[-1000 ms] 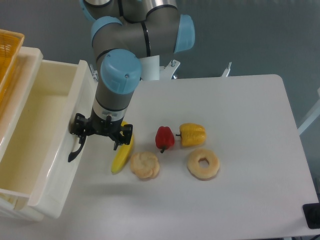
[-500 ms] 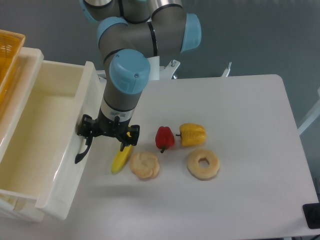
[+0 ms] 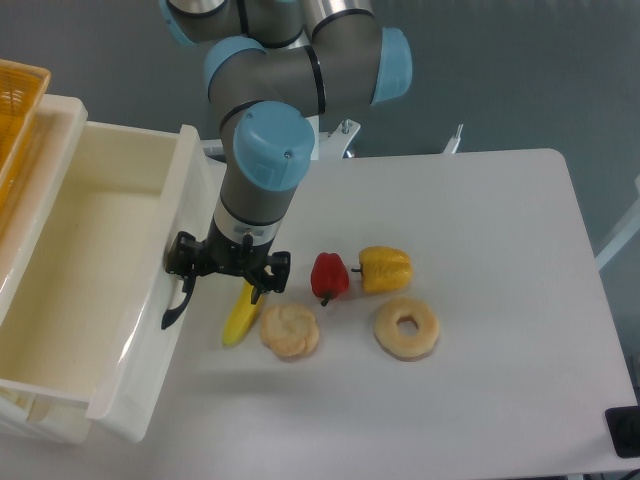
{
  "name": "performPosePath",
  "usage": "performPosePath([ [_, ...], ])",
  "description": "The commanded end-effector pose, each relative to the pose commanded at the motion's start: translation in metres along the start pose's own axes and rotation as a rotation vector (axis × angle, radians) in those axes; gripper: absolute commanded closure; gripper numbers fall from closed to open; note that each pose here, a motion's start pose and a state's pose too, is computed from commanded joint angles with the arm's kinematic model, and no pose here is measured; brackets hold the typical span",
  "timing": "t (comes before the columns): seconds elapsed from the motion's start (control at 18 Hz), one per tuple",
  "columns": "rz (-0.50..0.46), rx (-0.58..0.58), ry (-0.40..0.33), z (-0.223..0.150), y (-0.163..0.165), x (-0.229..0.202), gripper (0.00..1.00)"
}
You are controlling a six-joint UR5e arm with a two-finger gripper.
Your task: Slide the top white drawer open
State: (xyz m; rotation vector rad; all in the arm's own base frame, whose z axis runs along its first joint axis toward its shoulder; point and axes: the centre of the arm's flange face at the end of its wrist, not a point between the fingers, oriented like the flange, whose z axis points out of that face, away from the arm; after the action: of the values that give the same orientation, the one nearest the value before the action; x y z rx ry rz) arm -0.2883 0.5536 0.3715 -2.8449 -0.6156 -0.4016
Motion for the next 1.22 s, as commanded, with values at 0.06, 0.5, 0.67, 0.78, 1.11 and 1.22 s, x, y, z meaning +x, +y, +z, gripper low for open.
performPosePath([
  [0.06, -0.004, -0.002, 0.0, 0.0, 0.001, -0.002, 0.0],
  [0.5, -0.009, -0.033, 0.022, 0.009, 0.009, -0.013, 0.0],
  [0.67, -0.02, -0.019, 0.051, 0.007, 0.008, -0.015, 0.0],
  [0.78, -0.023, -0.012, 0.065, 0.006, 0.008, -0.016, 0.0],
  [1.11, -0.054, 0.03, 0.135, -0.002, 0.006, -0.028, 0.0],
  [1.22, -0.056, 0.032, 0.137, -0.002, 0.006, -0.029, 0.0],
])
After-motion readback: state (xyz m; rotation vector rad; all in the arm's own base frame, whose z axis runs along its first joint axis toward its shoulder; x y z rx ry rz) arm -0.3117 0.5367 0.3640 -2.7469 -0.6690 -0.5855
